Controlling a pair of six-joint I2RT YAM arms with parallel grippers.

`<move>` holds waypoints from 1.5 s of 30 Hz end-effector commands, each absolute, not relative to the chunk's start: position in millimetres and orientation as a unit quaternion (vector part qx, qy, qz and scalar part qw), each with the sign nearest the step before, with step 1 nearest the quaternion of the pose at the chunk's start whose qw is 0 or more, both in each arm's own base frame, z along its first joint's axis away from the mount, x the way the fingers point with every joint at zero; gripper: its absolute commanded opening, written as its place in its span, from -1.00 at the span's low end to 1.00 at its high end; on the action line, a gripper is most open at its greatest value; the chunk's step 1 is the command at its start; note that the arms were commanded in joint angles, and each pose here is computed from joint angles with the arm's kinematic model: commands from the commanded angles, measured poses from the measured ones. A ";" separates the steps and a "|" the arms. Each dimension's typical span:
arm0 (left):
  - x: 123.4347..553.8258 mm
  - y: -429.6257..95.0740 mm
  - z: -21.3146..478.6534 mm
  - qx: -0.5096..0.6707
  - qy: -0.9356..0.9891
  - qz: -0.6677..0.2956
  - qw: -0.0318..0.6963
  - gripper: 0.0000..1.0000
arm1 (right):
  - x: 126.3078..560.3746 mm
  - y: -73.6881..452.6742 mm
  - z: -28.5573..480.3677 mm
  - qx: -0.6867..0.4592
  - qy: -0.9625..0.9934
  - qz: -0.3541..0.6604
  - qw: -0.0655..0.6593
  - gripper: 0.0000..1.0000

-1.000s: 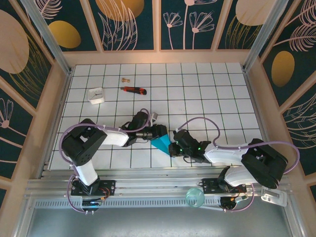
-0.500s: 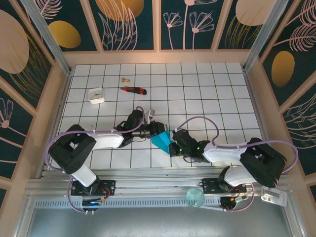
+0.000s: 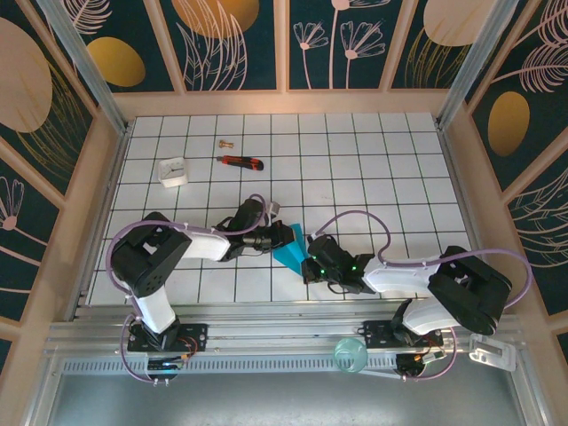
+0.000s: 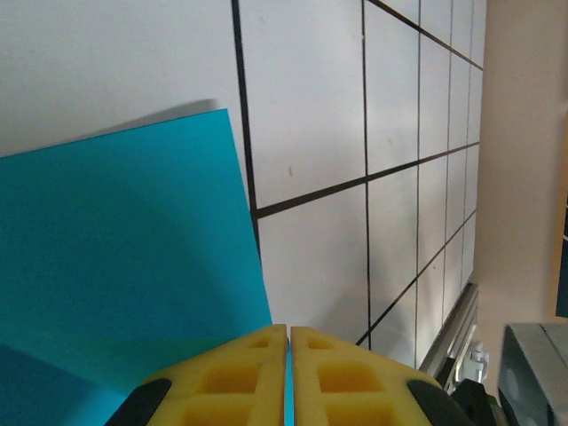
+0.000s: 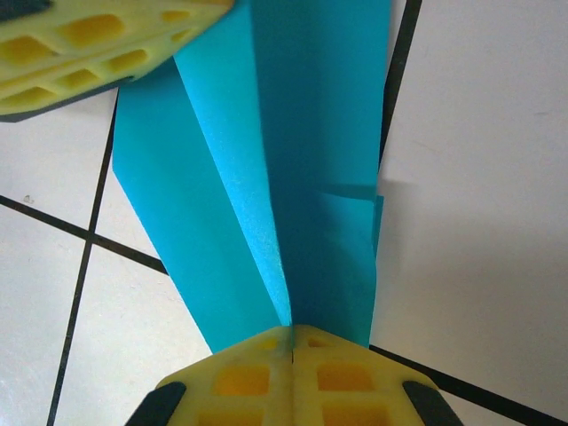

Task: Fold a paper plane with a square sheet of paper (pick it up from the middle)
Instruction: Fourth fold the wing at the center of the table.

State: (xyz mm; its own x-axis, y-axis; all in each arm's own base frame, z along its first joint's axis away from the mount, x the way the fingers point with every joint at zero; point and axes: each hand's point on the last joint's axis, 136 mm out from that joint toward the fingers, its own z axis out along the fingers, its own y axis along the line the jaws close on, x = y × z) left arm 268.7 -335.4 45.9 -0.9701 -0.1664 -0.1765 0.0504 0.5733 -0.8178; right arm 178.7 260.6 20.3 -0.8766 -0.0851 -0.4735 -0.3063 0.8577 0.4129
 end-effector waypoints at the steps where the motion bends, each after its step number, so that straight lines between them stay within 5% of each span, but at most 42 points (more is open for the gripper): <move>1: 273.4 -341.3 52.2 -0.015 0.873 -0.471 0.124 -0.76 | 180.4 259.6 18.5 -0.102 0.940 0.230 0.228 -1.00; 12: 270.4 -340.7 49.6 -0.012 0.873 -0.473 0.120 -0.68 | 179.1 258.6 15.2 -0.091 0.941 0.236 0.222 -1.00; 21: 258.0 -322.3 74.6 -0.015 0.863 -0.483 0.151 -0.41 | 178.6 254.5 12.4 -0.073 0.941 0.250 0.216 -1.00; 30: 255.9 -321.6 60.4 -0.012 0.872 -0.470 0.139 -0.70 | 180.5 250.0 12.2 -0.063 0.941 0.252 0.218 -1.00; 45: 272.4 -341.0 42.9 0.002 0.877 -0.464 0.123 -0.72 | 180.6 250.6 12.7 -0.064 0.941 0.252 0.219 -1.00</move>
State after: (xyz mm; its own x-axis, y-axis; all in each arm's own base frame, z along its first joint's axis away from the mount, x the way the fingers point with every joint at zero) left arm 266.0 -337.0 42.0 -0.9719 -0.1278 -0.1976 0.0905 0.5721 -0.8152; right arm 182.1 260.2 19.3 -0.8916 -0.0168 -0.4526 -0.2525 0.8480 0.4660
